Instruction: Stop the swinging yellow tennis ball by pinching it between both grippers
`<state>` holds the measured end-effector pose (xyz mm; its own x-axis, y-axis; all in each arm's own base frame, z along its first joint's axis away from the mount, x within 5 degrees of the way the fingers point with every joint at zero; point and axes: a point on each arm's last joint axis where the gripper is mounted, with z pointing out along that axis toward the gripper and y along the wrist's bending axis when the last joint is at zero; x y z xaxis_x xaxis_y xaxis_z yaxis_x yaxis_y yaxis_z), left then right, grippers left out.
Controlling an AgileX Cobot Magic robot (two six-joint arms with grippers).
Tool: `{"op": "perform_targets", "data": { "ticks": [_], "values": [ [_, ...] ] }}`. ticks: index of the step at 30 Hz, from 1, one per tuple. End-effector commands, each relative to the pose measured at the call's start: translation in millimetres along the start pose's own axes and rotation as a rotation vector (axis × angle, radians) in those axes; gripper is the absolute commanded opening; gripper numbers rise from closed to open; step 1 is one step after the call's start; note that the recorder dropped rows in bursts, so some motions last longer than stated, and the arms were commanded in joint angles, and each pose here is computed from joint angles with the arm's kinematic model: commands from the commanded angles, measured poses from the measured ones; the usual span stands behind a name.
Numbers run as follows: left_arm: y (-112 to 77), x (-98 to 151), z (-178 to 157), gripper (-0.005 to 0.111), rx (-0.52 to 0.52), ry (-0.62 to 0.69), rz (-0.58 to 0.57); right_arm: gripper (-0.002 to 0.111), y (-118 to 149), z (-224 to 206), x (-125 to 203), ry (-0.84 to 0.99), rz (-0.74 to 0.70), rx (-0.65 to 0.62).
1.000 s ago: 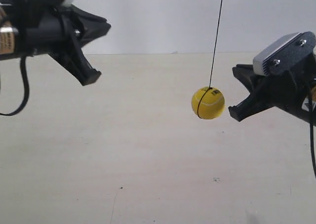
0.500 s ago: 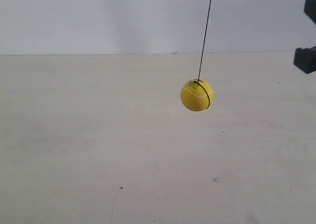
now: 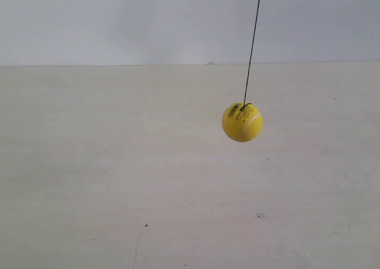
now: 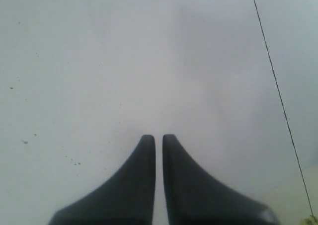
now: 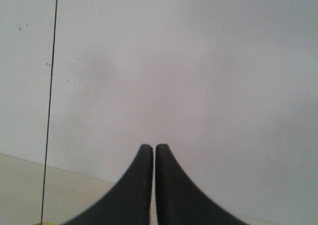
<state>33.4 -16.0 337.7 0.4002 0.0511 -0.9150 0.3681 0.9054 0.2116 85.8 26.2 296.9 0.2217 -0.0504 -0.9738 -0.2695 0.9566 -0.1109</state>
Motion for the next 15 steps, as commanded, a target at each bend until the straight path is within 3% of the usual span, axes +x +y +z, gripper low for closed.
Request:
{"op": "perform_targets", "data": {
  "ticks": [1, 8, 15],
  "values": [
    [-3.8, 8, -15, 0.005, 0.016, -0.057, -0.060, 0.000, 4, -14, 17, -0.026, 0.028, -0.009],
    [-12.0, 45, -18, 0.005, 0.026, 0.035, -0.141, 0.000, 7, -20, 48, 0.054, 0.063, -0.017],
    [-13.8, 53, -18, 0.005, 0.029, 0.059, -0.148, 0.000, 8, -21, 54, 0.071, 0.162, -0.015]
  ]
}}
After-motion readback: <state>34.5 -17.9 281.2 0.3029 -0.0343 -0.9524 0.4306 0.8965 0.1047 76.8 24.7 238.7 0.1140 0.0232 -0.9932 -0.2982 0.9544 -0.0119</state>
